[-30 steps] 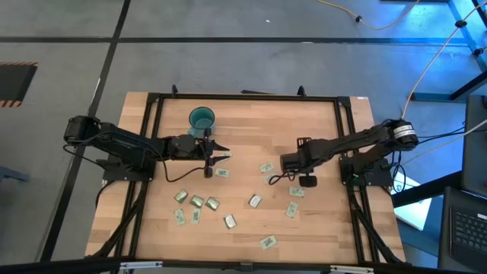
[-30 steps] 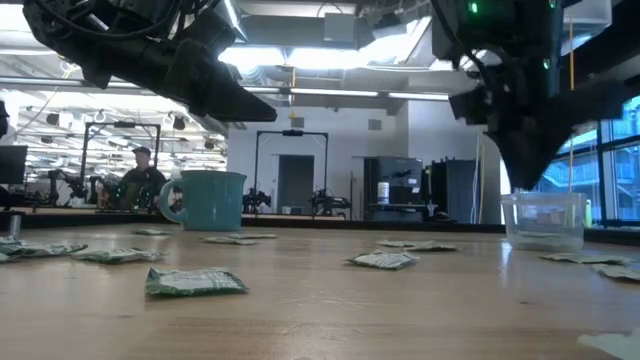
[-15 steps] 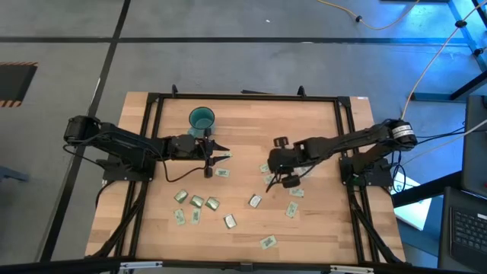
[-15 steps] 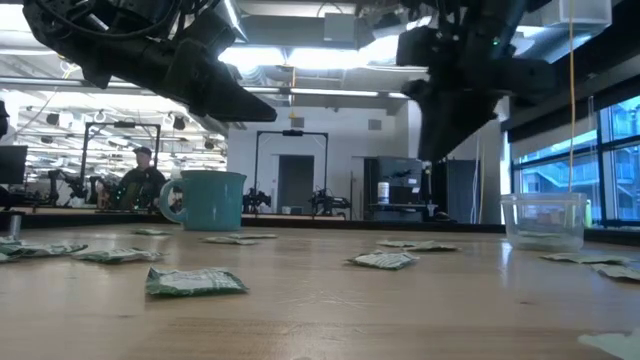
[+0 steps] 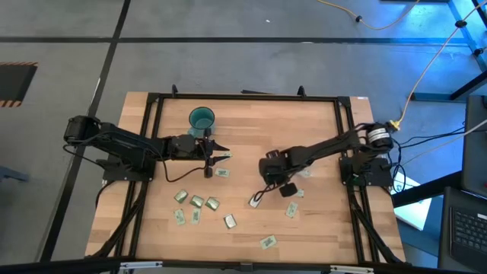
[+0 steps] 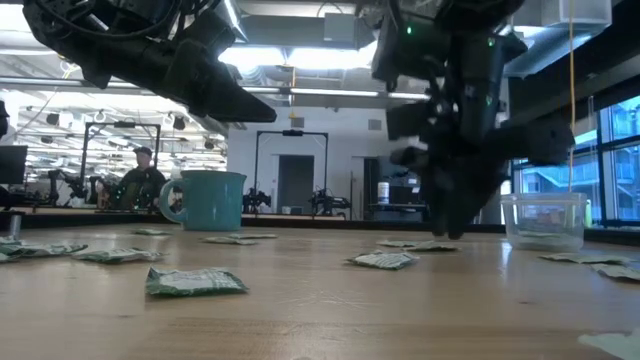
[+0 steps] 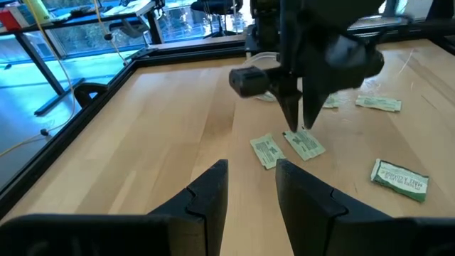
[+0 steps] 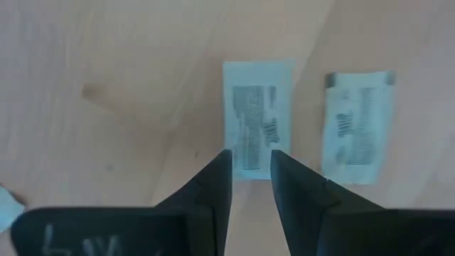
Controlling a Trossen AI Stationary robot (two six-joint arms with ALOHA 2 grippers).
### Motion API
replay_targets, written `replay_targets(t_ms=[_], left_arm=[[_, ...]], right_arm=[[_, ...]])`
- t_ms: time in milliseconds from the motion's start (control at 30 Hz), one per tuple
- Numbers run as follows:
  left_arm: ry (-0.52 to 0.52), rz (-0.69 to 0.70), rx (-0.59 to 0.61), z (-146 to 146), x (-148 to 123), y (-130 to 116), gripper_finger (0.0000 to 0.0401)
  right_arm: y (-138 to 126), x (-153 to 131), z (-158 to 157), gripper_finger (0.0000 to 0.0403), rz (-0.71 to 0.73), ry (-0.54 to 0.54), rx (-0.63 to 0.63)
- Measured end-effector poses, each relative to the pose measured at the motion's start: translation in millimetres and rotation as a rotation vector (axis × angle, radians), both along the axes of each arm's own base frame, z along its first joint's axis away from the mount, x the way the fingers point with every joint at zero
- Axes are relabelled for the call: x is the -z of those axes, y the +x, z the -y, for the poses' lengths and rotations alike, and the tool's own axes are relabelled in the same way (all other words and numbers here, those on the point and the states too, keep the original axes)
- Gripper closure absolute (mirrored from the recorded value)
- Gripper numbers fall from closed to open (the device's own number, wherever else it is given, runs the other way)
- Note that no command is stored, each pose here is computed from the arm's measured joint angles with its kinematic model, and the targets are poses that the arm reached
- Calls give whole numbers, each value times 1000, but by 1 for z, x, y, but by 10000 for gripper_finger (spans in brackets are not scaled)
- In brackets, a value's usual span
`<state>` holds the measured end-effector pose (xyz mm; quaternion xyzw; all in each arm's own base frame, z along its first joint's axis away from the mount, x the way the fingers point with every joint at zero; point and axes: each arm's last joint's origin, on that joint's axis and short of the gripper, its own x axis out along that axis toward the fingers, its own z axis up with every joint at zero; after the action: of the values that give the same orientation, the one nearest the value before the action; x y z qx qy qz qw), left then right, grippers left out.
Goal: Pick and place Stevia / Truvia into bins
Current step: Put the stevia packet into the transparent bin
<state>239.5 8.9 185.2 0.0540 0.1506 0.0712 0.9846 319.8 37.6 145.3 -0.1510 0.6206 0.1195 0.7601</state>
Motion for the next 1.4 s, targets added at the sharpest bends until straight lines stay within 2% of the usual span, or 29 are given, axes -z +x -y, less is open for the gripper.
replay_targets(t_ms=[133,500,667,767,967,1167,1267,1400], left_arm=[[0,0,0,0,0,0,287],[0,0,0,0,0,0,287],[0,-5,0,0,0,0,287],[0,-8,0,0,1,0,287],[0,-14,0,0,1,0,287],[0,-15,0,0,1,0,287],[0,-16,0,0,1,0,287],[0,-18,0,0,2,0,287]], right_arm=[[2,10,0,319,-28,-3,0],[2,12,0,389,-49,-14,1],[-2,1,0,399,-81,-5,3],[-3,-20,0,399,-46,4,31],[-26,-62,4,398,-33,26,163],[-64,-93,10,398,-96,-18,433],[-80,-94,12,398,-133,-19,543],[-92,-83,13,398,-159,-23,616]])
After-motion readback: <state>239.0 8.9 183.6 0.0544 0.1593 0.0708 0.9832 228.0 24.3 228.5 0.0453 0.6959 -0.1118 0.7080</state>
